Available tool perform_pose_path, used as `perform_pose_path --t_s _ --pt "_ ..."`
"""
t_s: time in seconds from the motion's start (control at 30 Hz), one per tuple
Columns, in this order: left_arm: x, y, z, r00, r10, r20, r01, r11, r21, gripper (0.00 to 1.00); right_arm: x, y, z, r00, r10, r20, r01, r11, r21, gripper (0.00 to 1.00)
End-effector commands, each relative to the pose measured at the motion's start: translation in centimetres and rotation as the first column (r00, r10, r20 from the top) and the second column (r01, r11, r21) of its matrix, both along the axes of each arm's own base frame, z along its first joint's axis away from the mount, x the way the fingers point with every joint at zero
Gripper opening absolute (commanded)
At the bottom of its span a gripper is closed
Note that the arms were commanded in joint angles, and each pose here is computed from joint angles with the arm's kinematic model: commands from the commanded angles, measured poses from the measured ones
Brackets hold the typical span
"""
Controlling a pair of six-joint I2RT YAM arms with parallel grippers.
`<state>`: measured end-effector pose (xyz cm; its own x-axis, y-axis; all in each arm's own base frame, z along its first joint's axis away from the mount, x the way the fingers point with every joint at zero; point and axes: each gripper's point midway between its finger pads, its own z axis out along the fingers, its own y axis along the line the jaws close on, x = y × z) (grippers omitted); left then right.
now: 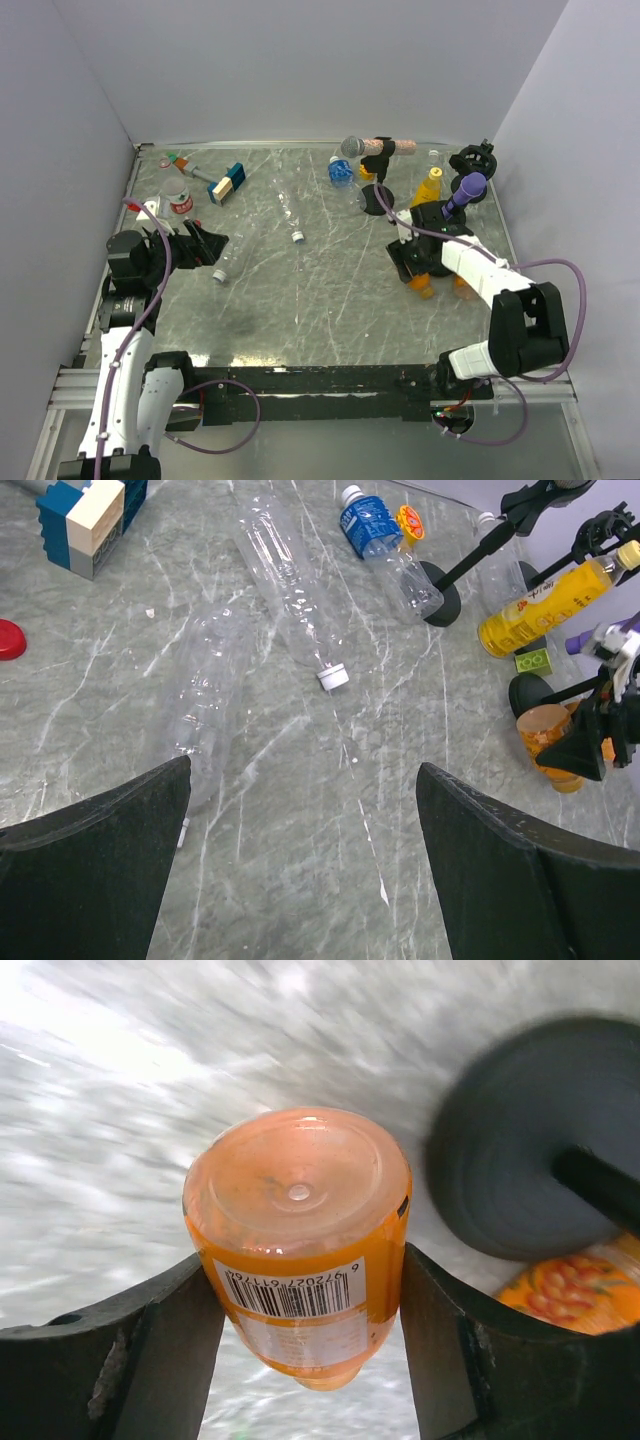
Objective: Unscrew the bottle caps
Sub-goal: Move the plastic bottle to the center of the board.
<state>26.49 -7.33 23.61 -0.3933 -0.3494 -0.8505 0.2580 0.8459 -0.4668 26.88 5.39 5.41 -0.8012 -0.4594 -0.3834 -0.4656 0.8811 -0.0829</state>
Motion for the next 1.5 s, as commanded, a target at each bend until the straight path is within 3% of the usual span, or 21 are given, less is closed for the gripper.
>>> perform_pose_path --t_s 0.0,0.13,0.37,0.43,0.5,0.77,0.87,0.97,1.03,1.1,1.17,1.23,1.3,1.4,1.47 --pt "0.3 0.1 1.0 0.999 0.008 0.042 -0.008 1.000 0.005 0.97 -0.3 4.6 2.4 0.995 -0.014 -0.099 0.031 0.984 0.175 0.58" --pt "0.3 0.2 0.9 0.999 0.011 0.042 -0.011 1.000 0.006 0.96 -0.6 6.6 2.3 0.988 0.038 -0.147 -0.010 0.982 0.188 0.66" --pt "0.3 0.1 0.9 0.999 0.007 0.043 -0.008 1.000 0.006 0.97 -0.4 6.9 -0.3 0.969 0.018 -0.244 0.023 0.987 0.161 0.68" --pt "0.3 0.1 1.0 0.999 0.007 0.048 -0.008 1.000 0.007 0.97 -0.5 7.1 -0.2 0.964 0.027 -0.264 0.020 0.985 0.171 0.73" --pt "0.3 0.1 0.9 0.999 0.005 0.044 -0.006 1.000 0.007 0.97 -0.6 7.4 0.5 0.963 0.045 -0.265 0.006 0.982 0.188 0.85" --pt "0.3 0.1 1.1 0.999 0.005 0.051 -0.006 1.000 0.008 0.97 0.1 6.7 6.0 0.983 0.155 -0.097 -0.136 0.974 0.183 0.99" --pt "0.3 0.1 1.1 0.999 0.004 0.052 -0.004 1.000 0.009 0.97 -0.6 6.6 8.2 0.959 0.277 -0.064 -0.262 0.948 0.178 0.99" --pt "0.2 0.1 1.2 0.998 0.001 0.061 -0.001 1.000 0.009 0.97 -1.3 6.8 10.3 0.896 0.445 -0.011 -0.436 0.882 0.177 0.99" --pt "0.1 0.0 1.4 0.997 -0.004 0.071 0.004 1.000 0.010 0.97 -2.2 7.3 11.9 0.800 0.599 0.037 -0.595 0.784 0.177 0.99" --pt "0.1 -0.1 1.6 0.997 -0.009 0.080 0.008 1.000 0.010 0.97 -3.4 8.0 12.9 0.645 0.754 0.123 -0.763 0.626 0.163 0.99" --pt "-0.1 -0.1 1.8 0.996 -0.012 0.089 0.011 1.000 0.011 0.96 -4.5 8.0 12.8 0.410 0.890 0.201 -0.912 0.407 0.058 0.99" --pt "-0.1 -0.1 1.9 0.995 -0.012 0.097 0.011 1.000 0.012 0.96 -5.4 7.4 10.6 0.122 0.971 0.203 -0.985 0.144 -0.096 0.99" --pt "-0.2 -0.2 2.0 0.995 -0.014 0.102 0.012 1.000 0.013 0.97 -4.7 7.0 8.9 -0.072 0.984 0.161 -0.969 -0.030 -0.247 0.99" --pt "-0.2 -0.1 2.0 0.994 -0.009 0.106 0.008 1.000 0.013 0.97 -4.2 6.5 7.6 -0.234 0.970 0.069 -0.943 -0.209 -0.259 0.99" --pt "-0.2 -0.1 1.9 0.995 -0.010 0.103 0.009 1.000 0.010 0.97 -4.0 6.3 7.1 -0.300 0.953 0.039 -0.930 -0.283 -0.234 0.99"
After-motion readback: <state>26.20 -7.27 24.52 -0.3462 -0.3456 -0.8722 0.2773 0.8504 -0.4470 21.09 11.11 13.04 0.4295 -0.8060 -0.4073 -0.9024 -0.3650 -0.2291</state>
